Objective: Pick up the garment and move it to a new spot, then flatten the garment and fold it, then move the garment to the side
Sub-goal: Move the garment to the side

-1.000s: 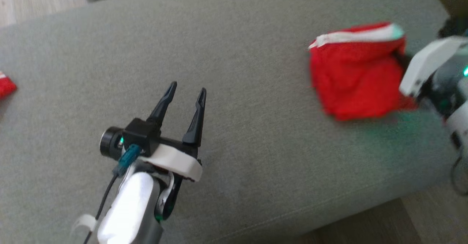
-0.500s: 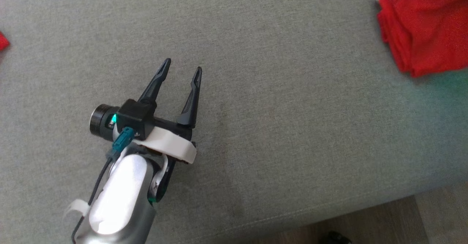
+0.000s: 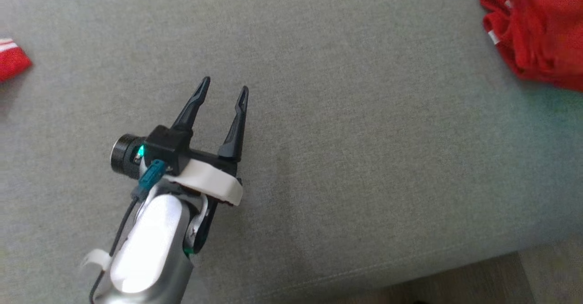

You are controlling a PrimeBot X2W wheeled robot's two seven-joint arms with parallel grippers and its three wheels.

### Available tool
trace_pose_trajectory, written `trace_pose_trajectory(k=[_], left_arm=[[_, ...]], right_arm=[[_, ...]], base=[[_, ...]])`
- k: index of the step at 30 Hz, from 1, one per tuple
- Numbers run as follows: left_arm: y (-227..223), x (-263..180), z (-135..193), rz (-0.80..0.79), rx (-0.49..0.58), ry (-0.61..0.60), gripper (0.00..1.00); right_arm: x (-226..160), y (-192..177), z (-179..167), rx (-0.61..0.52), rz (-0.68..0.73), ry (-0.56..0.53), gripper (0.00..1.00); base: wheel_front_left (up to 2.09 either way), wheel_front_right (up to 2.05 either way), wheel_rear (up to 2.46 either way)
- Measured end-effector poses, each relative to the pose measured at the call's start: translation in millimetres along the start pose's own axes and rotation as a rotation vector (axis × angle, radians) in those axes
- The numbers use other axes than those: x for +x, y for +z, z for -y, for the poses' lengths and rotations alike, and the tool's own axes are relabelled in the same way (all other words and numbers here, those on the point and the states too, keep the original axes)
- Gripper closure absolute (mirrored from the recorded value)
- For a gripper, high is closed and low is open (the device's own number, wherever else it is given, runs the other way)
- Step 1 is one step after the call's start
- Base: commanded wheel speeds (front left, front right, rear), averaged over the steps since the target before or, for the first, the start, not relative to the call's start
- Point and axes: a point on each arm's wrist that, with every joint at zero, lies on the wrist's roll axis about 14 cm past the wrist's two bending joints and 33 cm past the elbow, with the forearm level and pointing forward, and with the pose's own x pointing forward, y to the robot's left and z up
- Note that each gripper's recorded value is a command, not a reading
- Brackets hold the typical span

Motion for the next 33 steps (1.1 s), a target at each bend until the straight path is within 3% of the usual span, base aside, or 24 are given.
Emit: trace_pose_trajectory(k=[9, 13, 24, 33], left_arm=[[34, -28, -15, 0.061, 0.012, 0.099, 0.0], [61, -49, -28, 0.123, 0.04, 0.165, 0.0], [93, -123, -67, 0.197, 0.083, 0.365, 0.0], [86, -154, -79, 0.186, 0.065, 0.449, 0.0]], right_arm=[[-50, 82, -37, -0.015, 0.388, 0.124, 0.0], [-80, 94, -58, -0.017, 0.518, 0.202, 0.0], [-143, 72, -106, 0.085, 0.702, 0.401, 0.0], [-154, 6, -140, 0.149, 0.675, 0.489, 0.0]], base=[[0.0, 0.0, 0.0], [0.0, 0.0, 0.0], [0.0, 0.0, 0.0], [0.0, 0.0, 0.0]])
